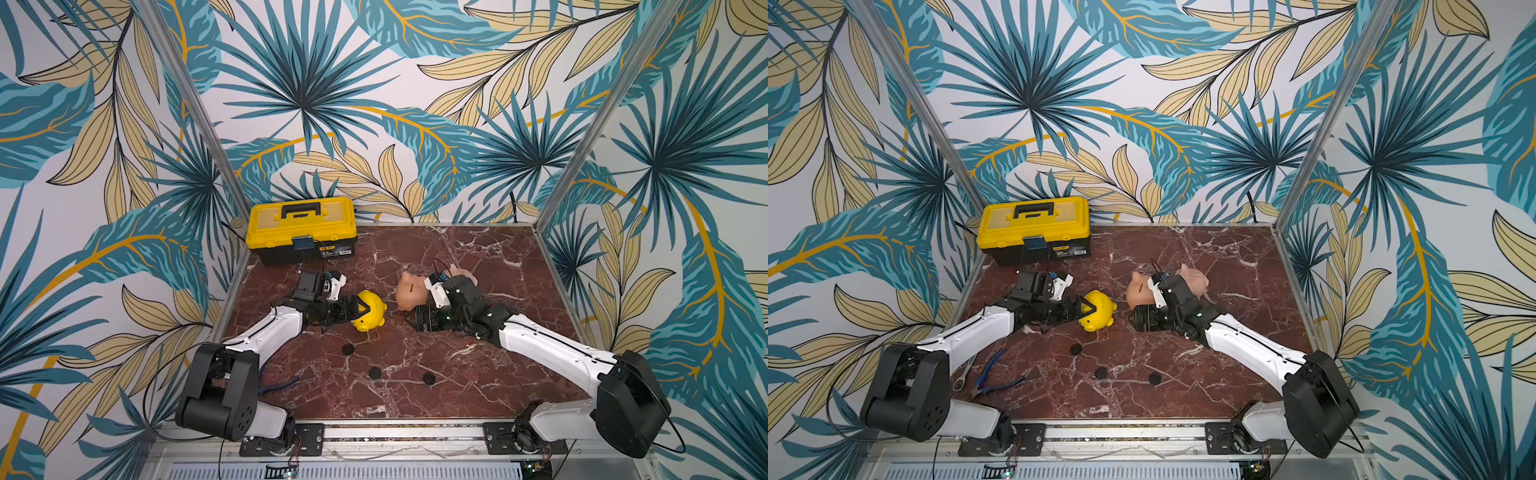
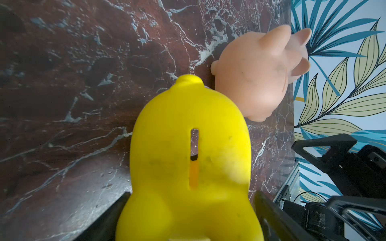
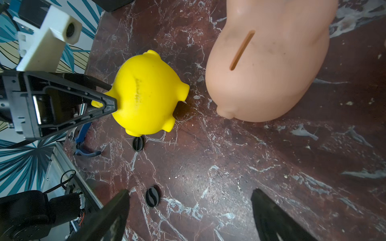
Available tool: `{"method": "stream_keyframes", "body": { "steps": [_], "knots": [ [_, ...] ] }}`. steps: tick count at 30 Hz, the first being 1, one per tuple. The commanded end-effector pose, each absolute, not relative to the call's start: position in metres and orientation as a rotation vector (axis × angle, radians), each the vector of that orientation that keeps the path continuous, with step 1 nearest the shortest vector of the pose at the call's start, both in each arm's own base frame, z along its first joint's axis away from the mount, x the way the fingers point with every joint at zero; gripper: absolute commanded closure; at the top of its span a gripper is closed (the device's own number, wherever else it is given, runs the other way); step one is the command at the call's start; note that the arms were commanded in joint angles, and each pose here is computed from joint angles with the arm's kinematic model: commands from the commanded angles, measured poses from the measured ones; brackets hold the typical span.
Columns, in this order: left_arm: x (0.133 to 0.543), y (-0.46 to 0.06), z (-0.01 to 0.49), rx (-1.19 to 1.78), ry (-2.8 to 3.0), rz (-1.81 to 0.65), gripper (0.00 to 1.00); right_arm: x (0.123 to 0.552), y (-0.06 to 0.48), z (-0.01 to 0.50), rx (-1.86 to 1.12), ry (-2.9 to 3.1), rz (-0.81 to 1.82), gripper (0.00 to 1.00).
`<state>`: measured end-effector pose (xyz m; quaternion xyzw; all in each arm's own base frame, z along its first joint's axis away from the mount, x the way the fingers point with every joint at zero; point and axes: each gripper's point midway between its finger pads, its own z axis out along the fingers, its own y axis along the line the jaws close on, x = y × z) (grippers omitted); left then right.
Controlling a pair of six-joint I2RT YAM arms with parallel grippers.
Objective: Close piggy banks
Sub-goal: Turn over the piggy bank at the center of the board.
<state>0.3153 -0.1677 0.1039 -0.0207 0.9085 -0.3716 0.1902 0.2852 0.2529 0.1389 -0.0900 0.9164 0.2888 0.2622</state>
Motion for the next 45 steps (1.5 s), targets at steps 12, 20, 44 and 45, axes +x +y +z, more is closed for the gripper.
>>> {"method": "stream_keyframes", "body": {
  "steps": [12, 20, 44, 45],
  "knots": [
    [0.325, -0.158, 0.098, -0.071, 2.528, -0.991, 0.0, 0.27, 0.245, 0.15, -0.214, 2.516, 0.677, 0.11],
    [0.328, -0.146, 0.093, -0.139, 2.533, -0.906, 0.0, 0.257, 0.249, 0.158, -0.231, 2.512, 0.63, 0.13],
    [0.32, -0.111, 0.108, -0.154, 2.566, -0.663, 0.0, 0.239, 0.282, 0.159, -0.355, 2.514, 0.62, 0.13],
    [0.321, -0.109, 0.107, -0.158, 2.568, -0.644, 0.0, 0.239, 0.282, 0.159, -0.353, 2.516, 0.618, 0.13]
  ]
}}
